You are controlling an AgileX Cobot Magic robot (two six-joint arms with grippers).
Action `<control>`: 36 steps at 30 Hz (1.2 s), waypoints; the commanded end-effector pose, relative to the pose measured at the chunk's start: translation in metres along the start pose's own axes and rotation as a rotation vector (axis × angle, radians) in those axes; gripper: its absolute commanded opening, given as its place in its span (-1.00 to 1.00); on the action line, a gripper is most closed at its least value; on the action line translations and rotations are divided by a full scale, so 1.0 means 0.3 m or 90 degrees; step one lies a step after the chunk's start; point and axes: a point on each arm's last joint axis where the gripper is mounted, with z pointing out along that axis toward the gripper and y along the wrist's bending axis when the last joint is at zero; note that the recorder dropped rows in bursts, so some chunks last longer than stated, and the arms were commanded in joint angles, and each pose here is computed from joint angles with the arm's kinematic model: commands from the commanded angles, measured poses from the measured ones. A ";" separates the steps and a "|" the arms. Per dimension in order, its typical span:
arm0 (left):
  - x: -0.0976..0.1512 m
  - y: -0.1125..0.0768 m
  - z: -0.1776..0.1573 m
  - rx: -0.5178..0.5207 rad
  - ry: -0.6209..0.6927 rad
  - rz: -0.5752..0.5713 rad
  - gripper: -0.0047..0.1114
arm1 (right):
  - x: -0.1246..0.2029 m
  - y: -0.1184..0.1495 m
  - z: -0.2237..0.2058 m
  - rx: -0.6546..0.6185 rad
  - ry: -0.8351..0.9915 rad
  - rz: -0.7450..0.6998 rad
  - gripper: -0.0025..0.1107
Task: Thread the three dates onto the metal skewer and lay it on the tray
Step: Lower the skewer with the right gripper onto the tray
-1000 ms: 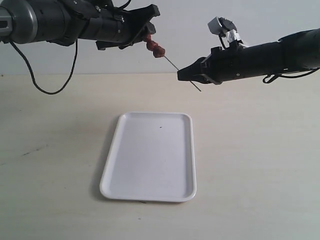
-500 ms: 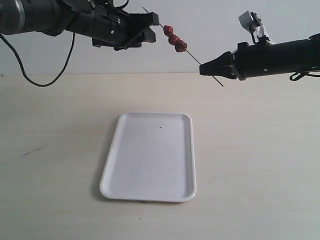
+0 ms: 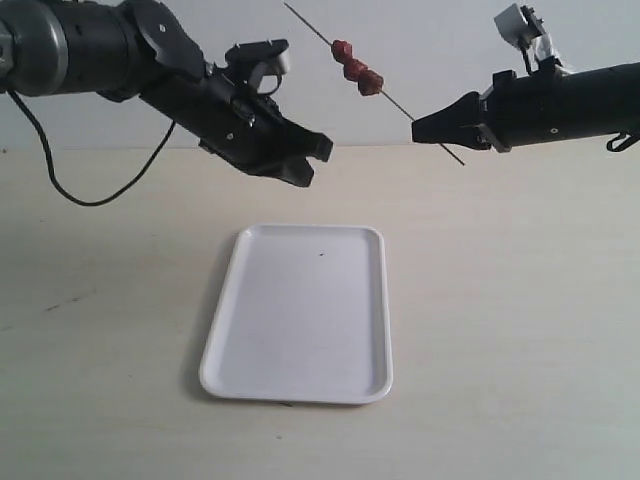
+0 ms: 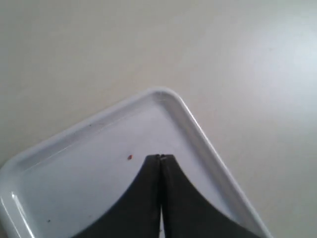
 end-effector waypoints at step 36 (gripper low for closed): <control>0.157 0.127 -0.473 -0.288 -0.314 0.030 -0.92 | 0.320 0.559 0.180 0.390 0.004 0.088 -0.96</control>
